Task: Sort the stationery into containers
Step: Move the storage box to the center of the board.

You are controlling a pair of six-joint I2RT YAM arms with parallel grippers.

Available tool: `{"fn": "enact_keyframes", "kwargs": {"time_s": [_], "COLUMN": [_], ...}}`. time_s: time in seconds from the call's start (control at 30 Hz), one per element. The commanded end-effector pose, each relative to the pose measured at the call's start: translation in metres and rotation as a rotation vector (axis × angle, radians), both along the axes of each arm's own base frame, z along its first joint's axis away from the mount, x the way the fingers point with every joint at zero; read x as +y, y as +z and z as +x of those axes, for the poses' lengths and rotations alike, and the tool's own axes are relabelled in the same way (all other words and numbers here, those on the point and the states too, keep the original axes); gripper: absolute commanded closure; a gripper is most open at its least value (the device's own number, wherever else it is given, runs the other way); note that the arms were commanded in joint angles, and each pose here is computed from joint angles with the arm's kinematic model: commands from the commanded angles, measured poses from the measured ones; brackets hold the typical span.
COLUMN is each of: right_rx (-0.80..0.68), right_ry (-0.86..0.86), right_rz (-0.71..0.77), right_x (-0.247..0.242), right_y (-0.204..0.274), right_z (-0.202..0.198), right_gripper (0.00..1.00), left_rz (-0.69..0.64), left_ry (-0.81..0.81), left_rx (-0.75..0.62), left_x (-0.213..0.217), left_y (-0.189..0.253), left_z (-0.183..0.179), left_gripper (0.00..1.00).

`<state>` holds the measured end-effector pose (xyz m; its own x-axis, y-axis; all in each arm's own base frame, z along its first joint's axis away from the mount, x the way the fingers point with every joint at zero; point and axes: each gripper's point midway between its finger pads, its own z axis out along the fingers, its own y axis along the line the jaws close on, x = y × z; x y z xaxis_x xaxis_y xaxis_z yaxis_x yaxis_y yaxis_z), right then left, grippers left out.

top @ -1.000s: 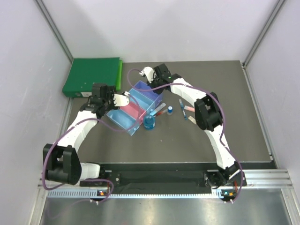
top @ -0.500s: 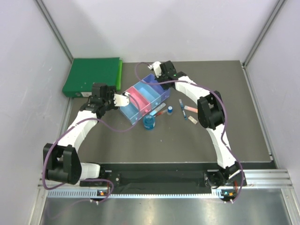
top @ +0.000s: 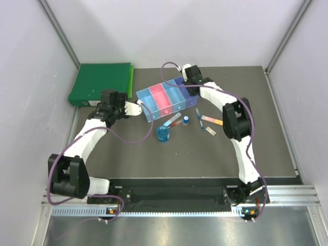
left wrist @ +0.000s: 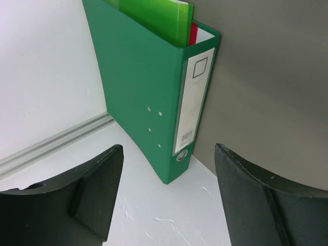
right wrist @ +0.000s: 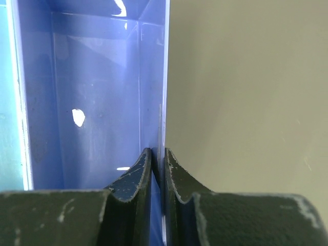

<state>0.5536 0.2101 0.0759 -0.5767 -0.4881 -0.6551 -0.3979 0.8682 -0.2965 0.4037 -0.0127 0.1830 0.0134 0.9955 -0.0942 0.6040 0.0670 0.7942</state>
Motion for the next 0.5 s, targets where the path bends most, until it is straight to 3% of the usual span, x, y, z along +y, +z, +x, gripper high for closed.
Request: {"fn": "enact_keyframes", "kwargs": {"time_s": [0.0,0.23,0.47], "right_rx": [-0.092,-0.082,0.037], "right_ry": [-0.170,-0.219,-0.216], "right_rz": [-0.055,-0.029,-0.030], "right_x": [-0.053,-0.065,-0.066], "right_y": [0.050,0.061,0.023], "right_z": [-0.001,-0.025,-0.053], "right_gripper": [1.00,1.00,1.00], "left_rz": [-0.010,-0.005,0.001], "left_ry": [-0.034,-0.062,-0.112], "left_rx": [-0.067,-0.070,-0.076], "left_x": [-0.005,-0.010,-0.016], "left_y": [0.024,0.026,0.028], "left_z": [0.015,0.020,0.022], "left_gripper": [0.23,0.23,0.23]}}
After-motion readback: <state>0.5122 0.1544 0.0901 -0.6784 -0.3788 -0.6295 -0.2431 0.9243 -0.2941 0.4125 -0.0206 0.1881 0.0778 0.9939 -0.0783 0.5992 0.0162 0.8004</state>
